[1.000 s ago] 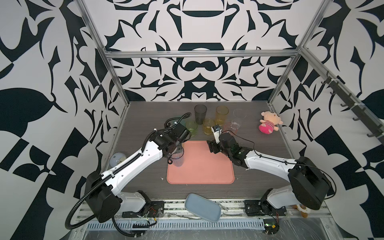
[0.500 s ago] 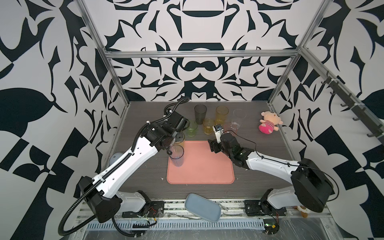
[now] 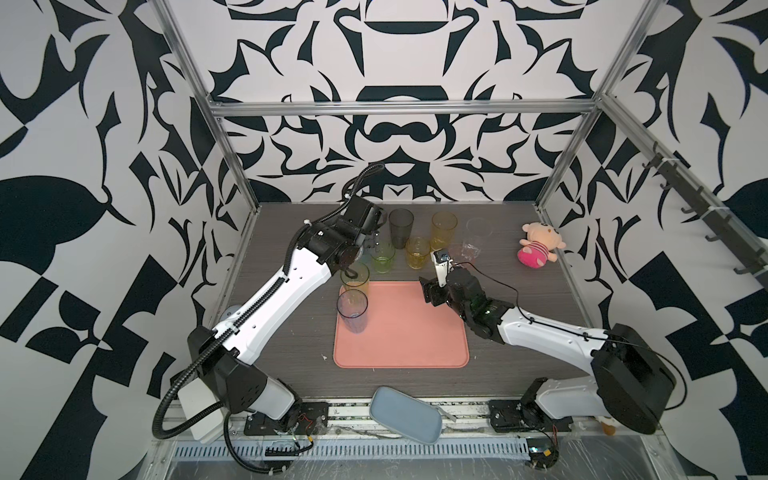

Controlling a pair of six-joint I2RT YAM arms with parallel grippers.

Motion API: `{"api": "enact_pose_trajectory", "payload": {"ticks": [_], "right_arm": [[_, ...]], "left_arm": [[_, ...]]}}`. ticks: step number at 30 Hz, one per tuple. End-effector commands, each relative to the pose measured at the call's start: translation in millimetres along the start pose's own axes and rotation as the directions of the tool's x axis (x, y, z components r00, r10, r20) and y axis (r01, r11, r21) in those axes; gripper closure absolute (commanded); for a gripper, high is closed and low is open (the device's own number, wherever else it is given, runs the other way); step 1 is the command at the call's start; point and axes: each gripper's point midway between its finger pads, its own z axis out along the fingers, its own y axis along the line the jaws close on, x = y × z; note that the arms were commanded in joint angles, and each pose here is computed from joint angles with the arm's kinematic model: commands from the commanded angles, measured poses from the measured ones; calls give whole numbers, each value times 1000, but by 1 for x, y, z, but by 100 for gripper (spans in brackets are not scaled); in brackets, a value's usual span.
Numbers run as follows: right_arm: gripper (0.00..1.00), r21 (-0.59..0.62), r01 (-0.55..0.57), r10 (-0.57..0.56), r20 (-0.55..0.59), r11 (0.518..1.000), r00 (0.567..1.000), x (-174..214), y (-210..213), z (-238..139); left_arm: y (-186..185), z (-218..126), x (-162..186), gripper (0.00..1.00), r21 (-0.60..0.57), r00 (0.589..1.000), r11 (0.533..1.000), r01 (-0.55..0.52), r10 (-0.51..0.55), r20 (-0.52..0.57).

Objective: Place the glasses into the tray
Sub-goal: 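Raise the left gripper and move it to the dark grey glass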

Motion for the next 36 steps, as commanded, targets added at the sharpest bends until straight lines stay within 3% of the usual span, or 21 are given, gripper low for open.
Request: {"api": "enact_pose_trajectory", "payload": {"ticks": [1, 3, 15, 28, 36], "right_arm": [[18, 11, -25, 24, 66, 1000, 997, -17, -1, -5], [18, 9, -26, 26, 72, 1000, 997, -19, -1, -5], [18, 22, -25, 23, 80, 999, 997, -20, -4, -8], [1, 59, -20, 14, 91, 998, 996, -22, -12, -12], [1, 97, -20, 9, 110, 995, 994, -26, -20, -18]], "left_arm": [[-9, 5, -27, 5, 22, 998, 1000, 11, -12, 65], [-12, 10, -35, 0, 29, 996, 999, 19, -21, 87], [-19, 64, -56, 1, 58, 993, 993, 102, -106, 61], [-42, 124, -60, 1, 103, 988, 983, 152, -150, -27], [-60, 154, -52, 1, 129, 984, 977, 169, -160, -79]]}}
